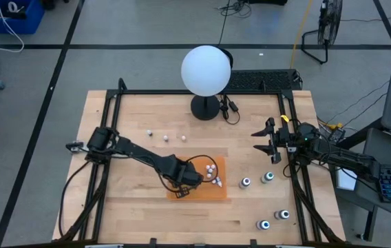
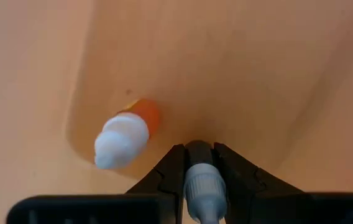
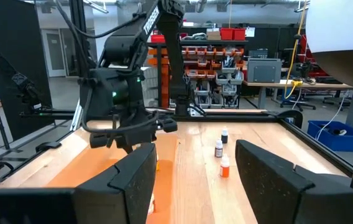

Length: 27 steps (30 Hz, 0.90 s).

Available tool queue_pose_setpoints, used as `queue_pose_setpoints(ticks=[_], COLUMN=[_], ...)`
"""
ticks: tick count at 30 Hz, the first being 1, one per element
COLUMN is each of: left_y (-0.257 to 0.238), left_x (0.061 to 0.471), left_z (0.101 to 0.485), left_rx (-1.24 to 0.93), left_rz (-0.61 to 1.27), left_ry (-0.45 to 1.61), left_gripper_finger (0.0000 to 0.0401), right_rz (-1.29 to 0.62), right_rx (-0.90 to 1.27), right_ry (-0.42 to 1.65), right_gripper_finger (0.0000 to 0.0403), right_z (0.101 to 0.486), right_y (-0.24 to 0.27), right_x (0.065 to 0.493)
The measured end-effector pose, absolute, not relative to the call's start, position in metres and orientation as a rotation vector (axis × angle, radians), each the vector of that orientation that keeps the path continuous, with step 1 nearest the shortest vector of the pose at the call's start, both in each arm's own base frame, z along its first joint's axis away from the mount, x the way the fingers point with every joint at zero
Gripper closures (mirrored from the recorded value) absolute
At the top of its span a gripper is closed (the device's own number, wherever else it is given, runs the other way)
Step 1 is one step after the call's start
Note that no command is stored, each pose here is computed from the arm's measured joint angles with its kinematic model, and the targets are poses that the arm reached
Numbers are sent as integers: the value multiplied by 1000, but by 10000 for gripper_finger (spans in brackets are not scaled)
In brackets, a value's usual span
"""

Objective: Pick & Place food coloring
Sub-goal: Put the small black food coloring bottle into the orange container, then put the small purple food coloring bottle into the orange container

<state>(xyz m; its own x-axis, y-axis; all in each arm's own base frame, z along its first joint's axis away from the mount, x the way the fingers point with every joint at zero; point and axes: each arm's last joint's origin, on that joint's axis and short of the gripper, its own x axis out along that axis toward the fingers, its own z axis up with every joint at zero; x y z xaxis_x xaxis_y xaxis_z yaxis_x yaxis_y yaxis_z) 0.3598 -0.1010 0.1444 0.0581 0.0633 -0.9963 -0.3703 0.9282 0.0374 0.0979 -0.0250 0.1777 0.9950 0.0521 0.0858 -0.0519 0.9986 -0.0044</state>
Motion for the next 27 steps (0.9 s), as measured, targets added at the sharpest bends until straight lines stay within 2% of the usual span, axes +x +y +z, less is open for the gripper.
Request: queue_pose_setpoints(ticks=[2, 9, 15, 21, 27], left_y=[-102, -102, -102, -99, -83], left_x=[361, 363, 362, 356, 337], left_z=[143, 151, 167, 189, 222], left_rx=[-258, -277, -287, -307, -295], left_rz=[330, 313, 292, 286, 353], left_ry=[1476, 1431, 1391, 1347, 1338], left_gripper_finger=[325, 261, 230, 219, 233], right_rz=[52, 52, 52, 52, 52], right_rx=[-2, -2, -2, -2, -3], right_ry=[-85, -85, -85, -85, -86], right_gripper_finger=[194, 196, 196, 195, 197], right_z=[178, 178, 178, 178, 178], right_y=[-25, -25, -25, -25, -25], right_x=[98, 98, 98, 98, 98])
